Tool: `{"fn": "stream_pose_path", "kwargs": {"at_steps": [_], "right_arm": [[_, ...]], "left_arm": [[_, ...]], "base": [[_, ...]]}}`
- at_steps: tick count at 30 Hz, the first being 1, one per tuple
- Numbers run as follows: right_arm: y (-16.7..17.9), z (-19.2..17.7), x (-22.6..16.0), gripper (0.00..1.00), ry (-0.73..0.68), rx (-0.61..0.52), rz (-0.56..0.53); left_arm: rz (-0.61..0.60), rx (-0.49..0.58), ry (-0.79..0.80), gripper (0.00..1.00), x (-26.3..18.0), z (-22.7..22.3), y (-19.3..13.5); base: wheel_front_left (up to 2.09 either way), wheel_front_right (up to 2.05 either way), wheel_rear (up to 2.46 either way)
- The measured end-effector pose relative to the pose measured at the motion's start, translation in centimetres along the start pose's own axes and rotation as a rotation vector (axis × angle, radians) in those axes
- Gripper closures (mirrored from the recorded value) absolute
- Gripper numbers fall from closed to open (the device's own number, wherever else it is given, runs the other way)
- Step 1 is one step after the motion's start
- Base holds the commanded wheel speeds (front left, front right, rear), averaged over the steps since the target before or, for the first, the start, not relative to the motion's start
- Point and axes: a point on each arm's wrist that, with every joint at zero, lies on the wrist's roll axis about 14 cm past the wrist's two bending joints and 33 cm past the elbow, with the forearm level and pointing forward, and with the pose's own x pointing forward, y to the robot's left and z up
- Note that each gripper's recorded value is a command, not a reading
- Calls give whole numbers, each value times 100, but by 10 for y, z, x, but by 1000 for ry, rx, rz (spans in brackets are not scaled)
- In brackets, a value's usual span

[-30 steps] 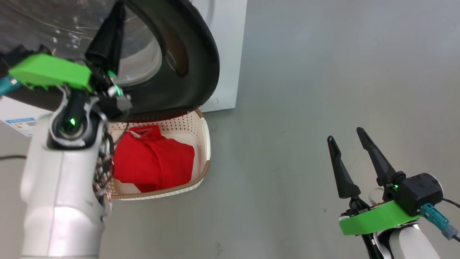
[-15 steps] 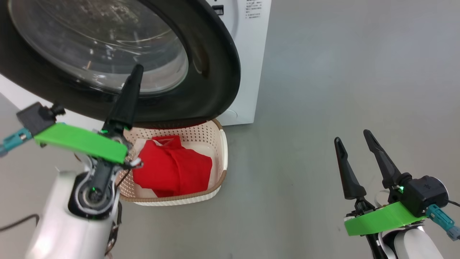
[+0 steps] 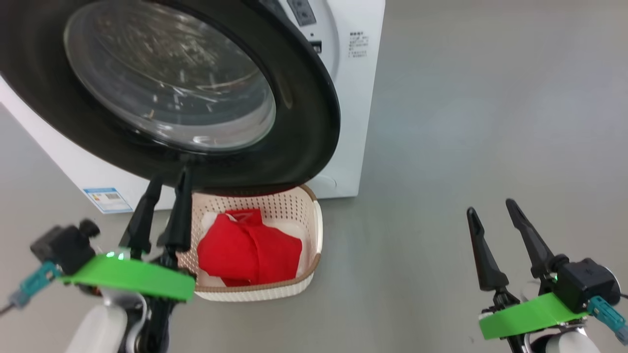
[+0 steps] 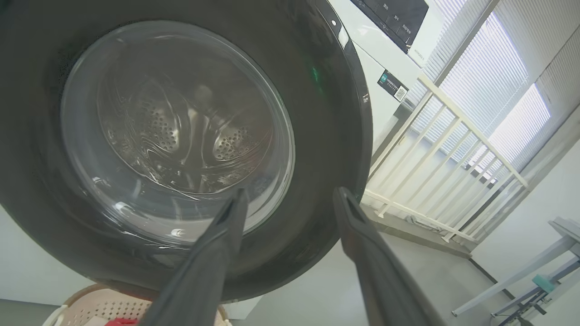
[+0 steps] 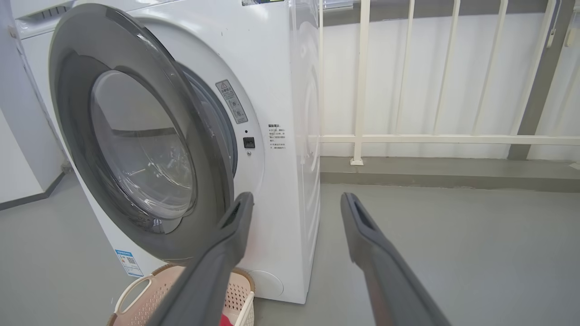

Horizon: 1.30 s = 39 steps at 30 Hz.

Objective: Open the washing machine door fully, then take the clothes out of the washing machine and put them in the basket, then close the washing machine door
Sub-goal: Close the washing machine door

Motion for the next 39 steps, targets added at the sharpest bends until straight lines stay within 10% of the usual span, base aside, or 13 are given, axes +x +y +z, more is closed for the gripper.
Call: {"fn": "stream_pose_path", "kwargs": {"at_steps": [8,39], "right_arm": [[-2,17,-10,0,-46,-5,-7],[-12,20,-31,0,-49,-13,-45]], "left_arm": [[36,233,-14,0,-41,7,8],[145,466,37,0,-95,-8,31]], "base": [[0,0,0],[0,0,0]]}}
